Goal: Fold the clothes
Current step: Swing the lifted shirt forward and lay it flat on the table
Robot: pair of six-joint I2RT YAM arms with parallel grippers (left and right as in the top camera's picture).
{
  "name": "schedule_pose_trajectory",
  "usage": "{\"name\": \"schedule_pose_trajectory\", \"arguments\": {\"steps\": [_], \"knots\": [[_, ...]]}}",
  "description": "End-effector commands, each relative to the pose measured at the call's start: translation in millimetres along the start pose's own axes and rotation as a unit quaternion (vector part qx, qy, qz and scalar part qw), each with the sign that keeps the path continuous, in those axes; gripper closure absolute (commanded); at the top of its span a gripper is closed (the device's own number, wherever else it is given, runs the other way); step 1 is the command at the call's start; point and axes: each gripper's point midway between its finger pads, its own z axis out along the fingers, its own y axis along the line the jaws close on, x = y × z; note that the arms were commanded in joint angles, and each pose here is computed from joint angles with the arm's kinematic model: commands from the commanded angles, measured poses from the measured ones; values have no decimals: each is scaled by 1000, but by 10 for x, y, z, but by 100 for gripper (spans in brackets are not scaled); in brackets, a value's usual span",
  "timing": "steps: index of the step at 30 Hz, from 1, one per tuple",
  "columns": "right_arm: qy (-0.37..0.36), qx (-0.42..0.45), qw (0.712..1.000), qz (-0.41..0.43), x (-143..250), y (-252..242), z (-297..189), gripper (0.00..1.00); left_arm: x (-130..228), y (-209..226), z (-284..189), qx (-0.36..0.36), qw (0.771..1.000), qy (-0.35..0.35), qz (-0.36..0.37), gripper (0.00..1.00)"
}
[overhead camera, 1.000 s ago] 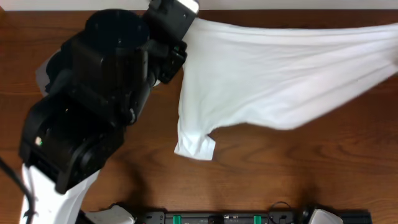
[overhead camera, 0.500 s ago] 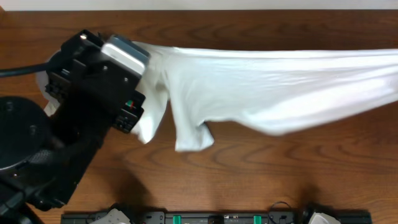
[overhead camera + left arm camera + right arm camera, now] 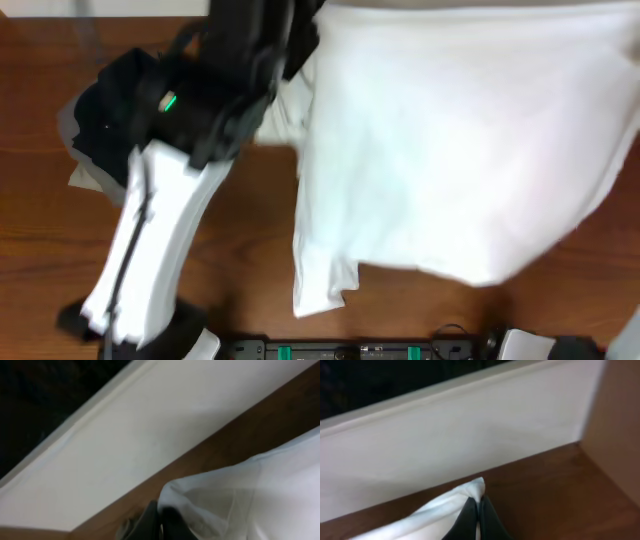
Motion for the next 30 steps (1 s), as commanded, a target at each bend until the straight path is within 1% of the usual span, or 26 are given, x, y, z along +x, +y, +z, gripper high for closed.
{"name": "schedule_pose_trajectory", "arguments": {"steps": [1,2,4,8,11,14,15,17,20,22,26,27,28,30], "knots": [[-7,-38,999,1,-38,70,265,99,-96,168,287,-22,999,-21,32,94],[-21,-47,999,-3,-100,85,342,99,-186,215,372,-35,998,-38,47,94],[-52,-53,997,-11,-248,97,398,99,-397,327,384,-66,993,-77,68,94],[-109,-58,992,-24,-535,127,250,99,-836,602,-7,-116,979,-160,52,94],[-113,-49,992,-25,-574,77,112,99,-864,691,-230,-118,978,-165,48,94],[-91,-39,994,-35,-470,32,67,99,-721,626,-284,-99,984,-137,60,94],[-77,-35,996,-42,-400,19,67,99,-640,585,-284,-89,986,-121,67,96],[-38,-29,998,-51,-210,-15,86,99,-401,457,-245,-60,993,-75,74,94],[28,-21,998,-57,119,-77,108,99,-54,254,-190,-12,998,-10,58,94],[69,-15,995,-72,326,-120,95,99,178,139,-183,14,998,35,59,94],[142,-12,986,-84,681,-171,18,99,509,12,-240,43,993,100,54,93],[157,-13,983,-93,751,-179,-3,97,593,-17,-263,50,991,117,52,93],[168,-13,981,-99,804,-186,-22,92,669,-60,-292,58,988,133,55,92],[187,-10,978,-97,894,-205,-55,91,784,-118,-339,71,983,156,65,90]]}}
